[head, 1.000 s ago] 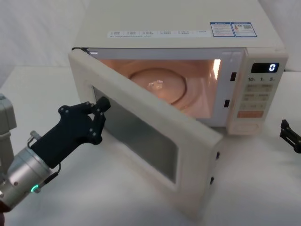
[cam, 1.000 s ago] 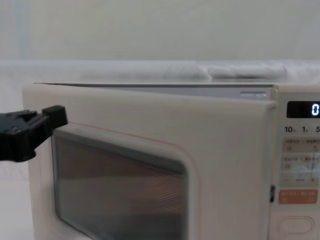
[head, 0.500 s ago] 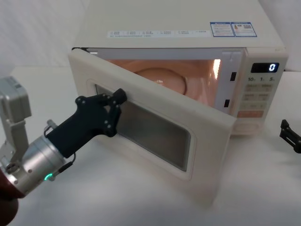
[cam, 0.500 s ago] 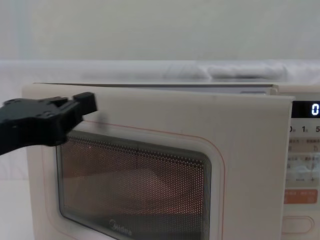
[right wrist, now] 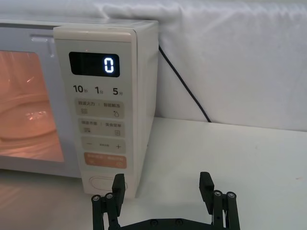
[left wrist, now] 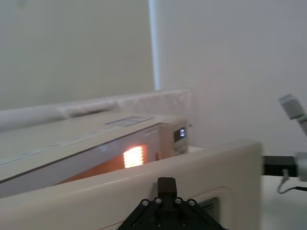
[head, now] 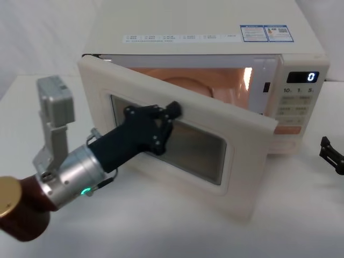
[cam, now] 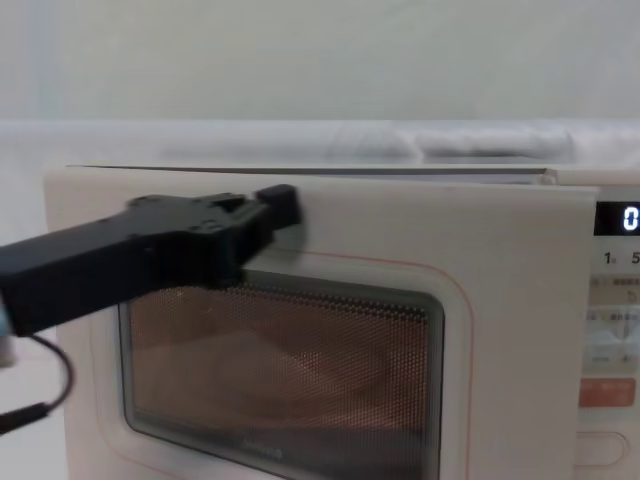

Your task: Press the button to open the microwave door with one hand; close the microwave door with the other hand.

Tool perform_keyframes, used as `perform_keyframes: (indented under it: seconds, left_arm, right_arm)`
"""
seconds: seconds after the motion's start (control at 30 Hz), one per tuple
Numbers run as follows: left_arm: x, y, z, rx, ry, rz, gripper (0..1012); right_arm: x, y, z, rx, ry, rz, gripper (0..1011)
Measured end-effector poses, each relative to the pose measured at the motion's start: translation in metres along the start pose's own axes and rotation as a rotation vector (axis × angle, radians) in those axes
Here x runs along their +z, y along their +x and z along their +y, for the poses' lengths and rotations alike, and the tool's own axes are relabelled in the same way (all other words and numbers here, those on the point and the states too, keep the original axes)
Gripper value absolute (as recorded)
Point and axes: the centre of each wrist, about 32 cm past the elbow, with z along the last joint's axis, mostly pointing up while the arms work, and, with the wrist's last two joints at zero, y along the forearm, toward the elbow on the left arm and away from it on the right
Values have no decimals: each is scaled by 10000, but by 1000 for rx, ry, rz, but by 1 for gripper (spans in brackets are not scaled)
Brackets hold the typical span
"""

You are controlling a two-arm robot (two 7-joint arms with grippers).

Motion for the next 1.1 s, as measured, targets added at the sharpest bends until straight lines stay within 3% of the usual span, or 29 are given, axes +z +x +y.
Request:
perform_keyframes:
  seconds: [0.27,0.43,0.5,0.7,0.77,0.97,1.1]
  left_arm:
    - [-10,11,-296,-96,20,15,0]
    - [-6,20,-444,-111,41,22,0]
    - [-11,25,-528,-110,55,33,0]
    - [-40,25,-673,-75,88,61,0]
    - [-50,19,-696,-61,96,62,0]
    - [-100,-3,-754,15,122,40,0]
    - [-133,-34,-782,58,112,20,0]
  right_arm:
    - [0,0,0,0,0,0,1002]
    - [0,0,0,0,0,0,1002]
    - [0,0,0,0,0,0,1002]
    - [0,0,0,0,0,0,1002]
    - [0,0,0,0,0,0,1002]
    - [0,0,0,0,0,0,1002]
    - [0,0,0,0,0,0,1002]
